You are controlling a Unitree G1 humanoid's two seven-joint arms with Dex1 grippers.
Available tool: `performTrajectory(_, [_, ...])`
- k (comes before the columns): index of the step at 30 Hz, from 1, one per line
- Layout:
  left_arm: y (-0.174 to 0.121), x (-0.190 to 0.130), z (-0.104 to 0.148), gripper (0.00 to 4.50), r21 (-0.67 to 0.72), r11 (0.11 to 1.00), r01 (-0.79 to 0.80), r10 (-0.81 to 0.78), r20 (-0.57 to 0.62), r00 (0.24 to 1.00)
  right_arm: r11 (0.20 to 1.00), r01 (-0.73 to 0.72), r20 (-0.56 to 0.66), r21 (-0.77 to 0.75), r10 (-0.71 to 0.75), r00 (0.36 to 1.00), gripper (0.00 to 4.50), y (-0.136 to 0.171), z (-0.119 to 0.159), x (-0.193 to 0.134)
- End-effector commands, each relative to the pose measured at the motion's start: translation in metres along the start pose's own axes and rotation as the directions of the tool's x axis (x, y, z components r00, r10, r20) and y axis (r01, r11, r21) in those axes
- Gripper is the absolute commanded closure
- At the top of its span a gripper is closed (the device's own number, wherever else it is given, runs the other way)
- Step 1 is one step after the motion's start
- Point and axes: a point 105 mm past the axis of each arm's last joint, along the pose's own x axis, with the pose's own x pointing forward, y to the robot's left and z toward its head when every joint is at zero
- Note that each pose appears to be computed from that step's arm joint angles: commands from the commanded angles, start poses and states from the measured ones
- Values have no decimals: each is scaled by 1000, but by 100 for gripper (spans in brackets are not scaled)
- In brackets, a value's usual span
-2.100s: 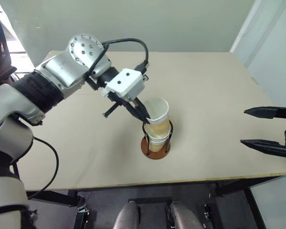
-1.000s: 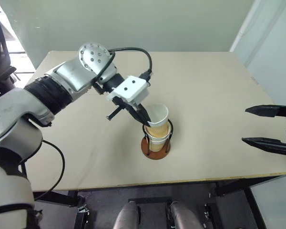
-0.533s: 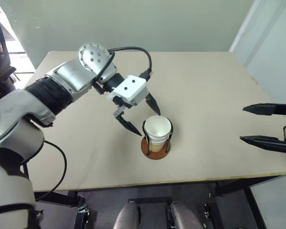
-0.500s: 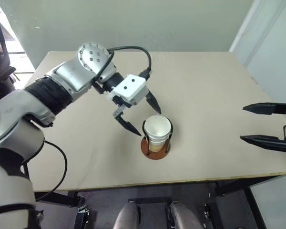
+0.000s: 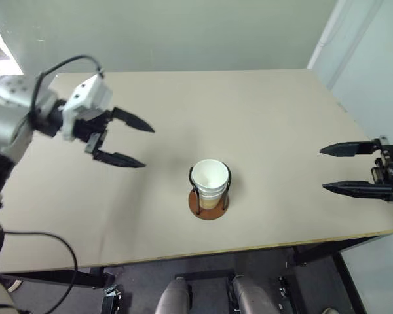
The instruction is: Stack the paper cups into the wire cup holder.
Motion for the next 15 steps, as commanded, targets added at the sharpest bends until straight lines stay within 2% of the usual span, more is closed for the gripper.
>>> performTrajectory(1, [-10,-19,-1,4,-59,993,-101,102,19,995,999,-13,-12,-32,13,1000,27,-4,2,0])
performTrajectory(7, [-40,-28,-30,4,-206,964,-168,173,7,985,998,-30,21,-61,31,999,27,-12,-5,7])
performTrajectory(15, [-62,-31,-32,4,-253,943,-215,224,7,974,996,-74,5,-55,74,997,27,-15,-9,15])
